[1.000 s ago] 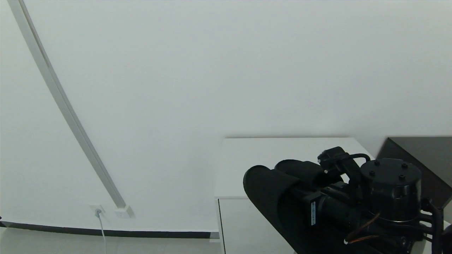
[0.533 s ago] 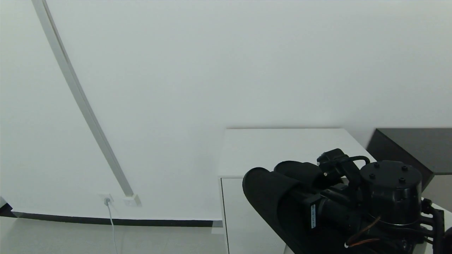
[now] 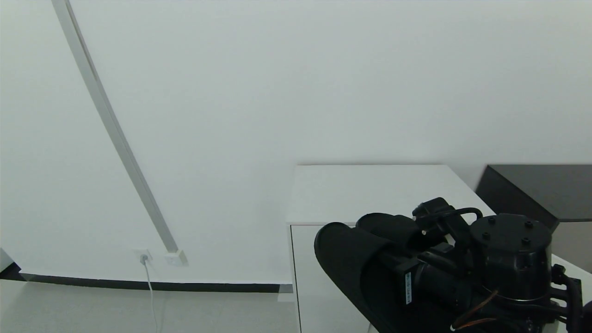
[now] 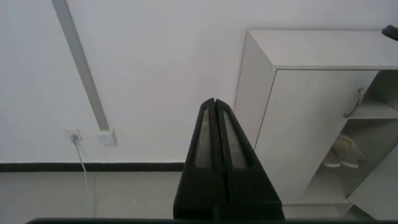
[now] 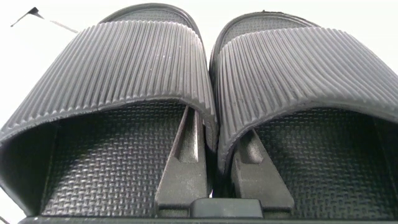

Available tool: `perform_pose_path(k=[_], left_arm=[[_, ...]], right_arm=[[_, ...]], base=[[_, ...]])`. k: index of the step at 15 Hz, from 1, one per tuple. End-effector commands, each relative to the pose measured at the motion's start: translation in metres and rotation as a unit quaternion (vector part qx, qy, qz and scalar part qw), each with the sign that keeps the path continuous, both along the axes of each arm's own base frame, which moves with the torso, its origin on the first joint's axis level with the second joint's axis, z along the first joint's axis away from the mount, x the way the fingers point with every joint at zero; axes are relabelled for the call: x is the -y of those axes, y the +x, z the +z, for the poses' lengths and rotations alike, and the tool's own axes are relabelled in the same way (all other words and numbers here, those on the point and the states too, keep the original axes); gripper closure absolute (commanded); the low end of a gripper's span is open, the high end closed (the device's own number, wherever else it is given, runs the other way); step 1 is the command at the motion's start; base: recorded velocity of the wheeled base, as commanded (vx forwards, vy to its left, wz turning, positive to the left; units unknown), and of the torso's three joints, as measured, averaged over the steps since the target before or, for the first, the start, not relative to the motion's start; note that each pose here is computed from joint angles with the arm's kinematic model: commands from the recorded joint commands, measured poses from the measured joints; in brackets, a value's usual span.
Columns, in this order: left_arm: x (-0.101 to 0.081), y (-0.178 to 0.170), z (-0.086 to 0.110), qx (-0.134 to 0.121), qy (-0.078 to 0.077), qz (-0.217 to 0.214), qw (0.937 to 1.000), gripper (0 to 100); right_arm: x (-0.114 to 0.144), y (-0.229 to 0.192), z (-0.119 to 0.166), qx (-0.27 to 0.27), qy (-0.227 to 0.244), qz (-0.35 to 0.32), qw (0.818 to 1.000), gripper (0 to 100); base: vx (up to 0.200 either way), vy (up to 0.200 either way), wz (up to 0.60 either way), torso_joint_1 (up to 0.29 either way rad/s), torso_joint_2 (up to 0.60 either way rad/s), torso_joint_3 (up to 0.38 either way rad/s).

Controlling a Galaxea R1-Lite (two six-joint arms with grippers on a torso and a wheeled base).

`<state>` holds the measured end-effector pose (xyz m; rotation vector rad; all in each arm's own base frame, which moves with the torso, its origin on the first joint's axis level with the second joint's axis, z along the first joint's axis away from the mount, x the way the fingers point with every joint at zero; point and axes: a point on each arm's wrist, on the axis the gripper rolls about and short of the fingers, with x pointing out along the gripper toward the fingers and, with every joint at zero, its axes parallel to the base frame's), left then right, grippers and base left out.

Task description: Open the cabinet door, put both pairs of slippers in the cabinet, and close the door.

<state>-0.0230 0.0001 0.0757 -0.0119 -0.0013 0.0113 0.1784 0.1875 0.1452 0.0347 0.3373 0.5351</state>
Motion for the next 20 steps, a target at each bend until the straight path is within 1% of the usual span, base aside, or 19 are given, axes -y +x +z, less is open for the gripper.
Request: perform_pose_path(k=[1,2,20], left_arm=[[0.0,0.0001,0.0,-0.001,0.0,0.0,1.0,100],[0.0,0.0001,0.0,-0.001,0.0,0.0,1.0,100],[0.0,0.0001,0.0,-0.001,0.0,0.0,1.0,100]], right_arm=[[-0.0009,0.0002,-0.0015,-0.002,-0.002,0.001,1.0,100],[-0.0011,-0.0001,-0.0015,-0.002,-0.002,0.002,1.0,100],[-0.0022,0.0025,-0.0077,-0.01,-0.01,-0.002,1.0,100]], base=[[0.0,0.0,0.0,0.0,0.0,0.0],[0.0,0.0,0.0,0.0,0.0,0.0],[0.0,-0.2,0.0,0.004,0.0,0.004]])
